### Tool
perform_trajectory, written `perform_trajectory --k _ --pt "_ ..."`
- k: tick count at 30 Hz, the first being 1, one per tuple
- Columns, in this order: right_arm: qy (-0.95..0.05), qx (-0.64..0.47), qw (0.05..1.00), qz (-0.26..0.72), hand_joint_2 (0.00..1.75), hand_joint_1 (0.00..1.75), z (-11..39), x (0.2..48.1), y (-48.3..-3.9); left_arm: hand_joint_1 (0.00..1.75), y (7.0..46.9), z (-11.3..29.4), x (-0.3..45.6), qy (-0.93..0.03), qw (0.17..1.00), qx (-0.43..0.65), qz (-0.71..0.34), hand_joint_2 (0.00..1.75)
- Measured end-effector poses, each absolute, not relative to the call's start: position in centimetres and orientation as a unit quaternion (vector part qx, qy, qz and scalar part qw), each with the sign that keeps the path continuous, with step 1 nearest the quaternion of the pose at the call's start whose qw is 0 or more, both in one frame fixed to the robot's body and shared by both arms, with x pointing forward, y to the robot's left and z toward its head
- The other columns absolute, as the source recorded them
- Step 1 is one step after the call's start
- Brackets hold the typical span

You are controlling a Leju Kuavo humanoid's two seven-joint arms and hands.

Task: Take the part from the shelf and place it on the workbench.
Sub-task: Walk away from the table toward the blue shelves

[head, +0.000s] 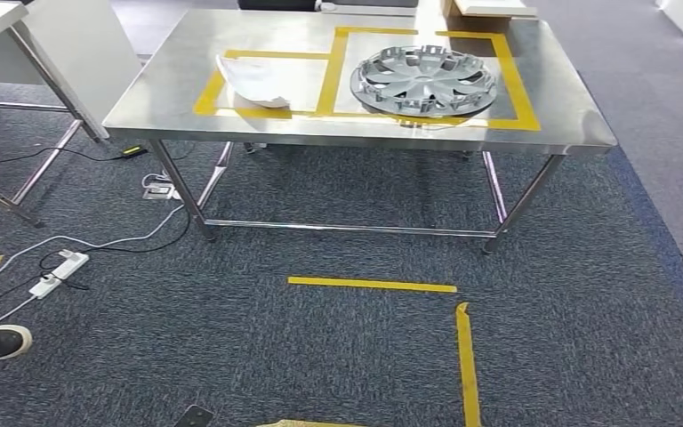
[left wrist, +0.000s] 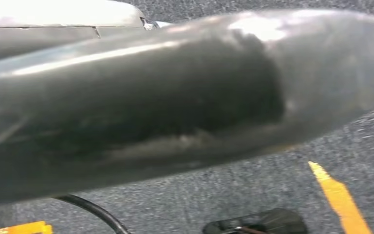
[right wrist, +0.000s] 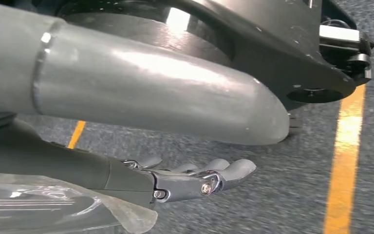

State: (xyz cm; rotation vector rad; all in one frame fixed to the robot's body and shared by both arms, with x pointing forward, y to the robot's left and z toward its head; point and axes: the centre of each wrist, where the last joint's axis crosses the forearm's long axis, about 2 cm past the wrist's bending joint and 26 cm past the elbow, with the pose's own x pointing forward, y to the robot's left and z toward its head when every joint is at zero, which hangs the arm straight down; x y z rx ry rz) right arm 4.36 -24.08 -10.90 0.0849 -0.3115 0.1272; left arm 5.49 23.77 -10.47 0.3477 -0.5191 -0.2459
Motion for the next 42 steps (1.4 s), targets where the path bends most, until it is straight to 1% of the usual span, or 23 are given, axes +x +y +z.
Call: perform_trajectory --k 4,8,15,26,42 --pt "-0.156 0.04 0.985 0.064 0.0 0.0 -10.89 4.46 -24.09 0.0 23.76 -10.48 5.44 -0.254 0.944 0.171 -0.12 0.0" --pt "-0.147 0.03 0.985 0.084 0.0 0.0 -10.85 4.76 -24.06 0.0 23.79 -10.46 5.43 -0.251 0.943 0.181 -0.121 0.0" --pt "-0.131 0.026 0.986 0.102 0.0 0.0 -10.9 4.2 -23.85 0.0 23.83 -10.51 5.02 -0.242 0.944 0.188 -0.12 0.0" --pt "-0.137 0.028 0.982 0.124 0.0 0.0 -10.82 4.73 -23.65 0.0 23.82 -10.52 4.86 -0.232 0.947 0.19 -0.118 0.0" --pt "-0.13 0.03 0.983 0.128 0.0 0.0 -10.88 4.09 -23.54 0.0 23.66 -10.49 4.97 -0.233 0.947 0.189 -0.116 0.0"
